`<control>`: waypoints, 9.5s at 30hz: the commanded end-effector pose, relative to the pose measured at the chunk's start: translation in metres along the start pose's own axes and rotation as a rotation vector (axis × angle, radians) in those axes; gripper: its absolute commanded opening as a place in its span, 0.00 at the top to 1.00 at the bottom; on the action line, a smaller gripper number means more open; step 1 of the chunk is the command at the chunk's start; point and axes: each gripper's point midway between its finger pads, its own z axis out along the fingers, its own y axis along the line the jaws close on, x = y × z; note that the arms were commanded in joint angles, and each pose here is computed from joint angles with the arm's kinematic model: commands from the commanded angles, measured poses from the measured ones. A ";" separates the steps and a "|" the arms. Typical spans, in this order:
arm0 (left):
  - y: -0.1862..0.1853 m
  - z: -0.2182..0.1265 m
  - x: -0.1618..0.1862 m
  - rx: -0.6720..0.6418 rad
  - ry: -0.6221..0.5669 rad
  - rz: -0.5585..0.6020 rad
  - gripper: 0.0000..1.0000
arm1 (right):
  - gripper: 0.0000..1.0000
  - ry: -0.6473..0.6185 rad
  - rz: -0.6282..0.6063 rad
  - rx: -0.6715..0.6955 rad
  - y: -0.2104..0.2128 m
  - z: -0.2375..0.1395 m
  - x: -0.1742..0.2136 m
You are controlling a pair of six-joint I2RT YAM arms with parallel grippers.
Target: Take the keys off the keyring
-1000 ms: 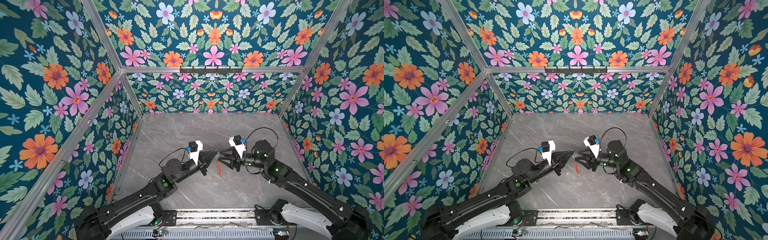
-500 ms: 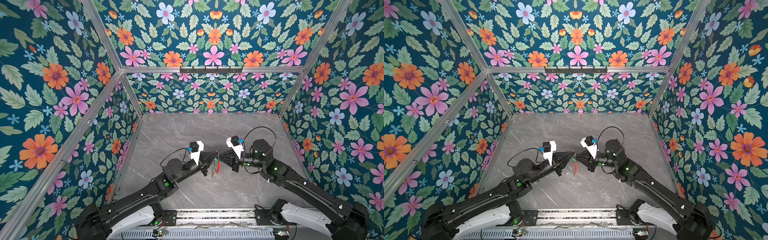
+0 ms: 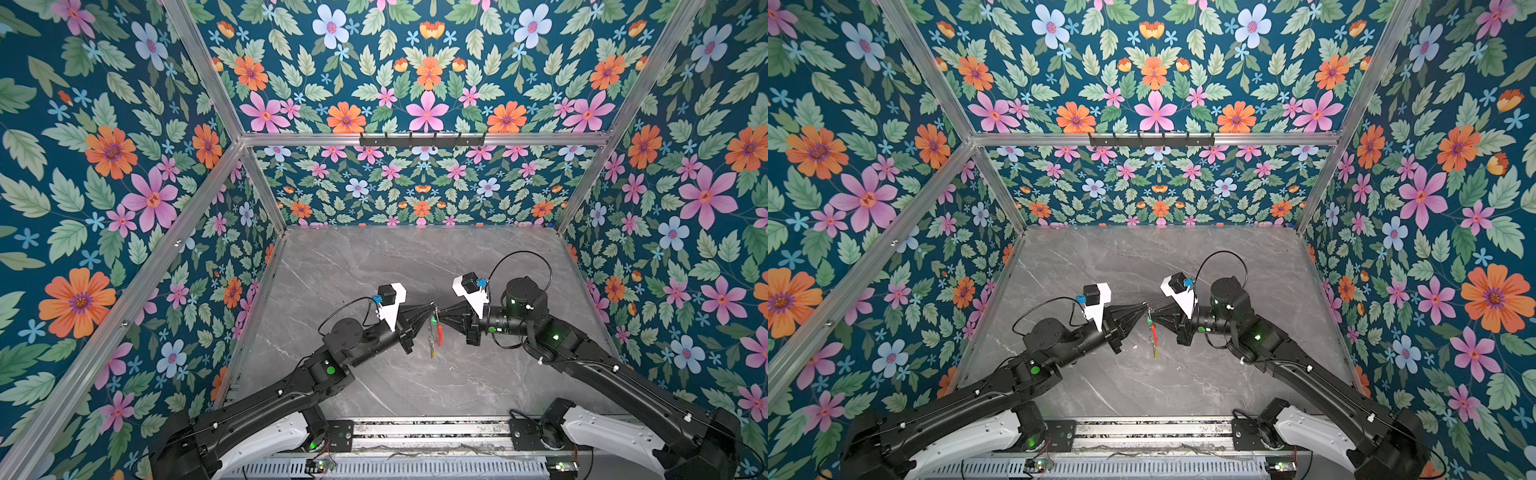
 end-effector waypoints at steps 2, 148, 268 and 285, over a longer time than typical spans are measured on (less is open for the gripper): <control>-0.003 -0.003 -0.007 0.007 -0.012 0.027 1.00 | 1.00 0.082 -0.009 0.010 0.001 -0.004 0.011; -0.030 -0.010 -0.018 0.186 -0.092 0.073 1.00 | 0.51 -0.152 -0.021 -0.212 0.033 -0.030 -0.073; 0.008 -0.002 -0.010 0.165 0.328 -0.137 0.70 | 1.00 0.189 0.037 -0.070 0.009 -0.015 -0.024; -0.001 0.000 -0.002 0.278 0.322 -0.206 0.70 | 1.00 0.168 0.030 -0.095 0.010 -0.007 -0.032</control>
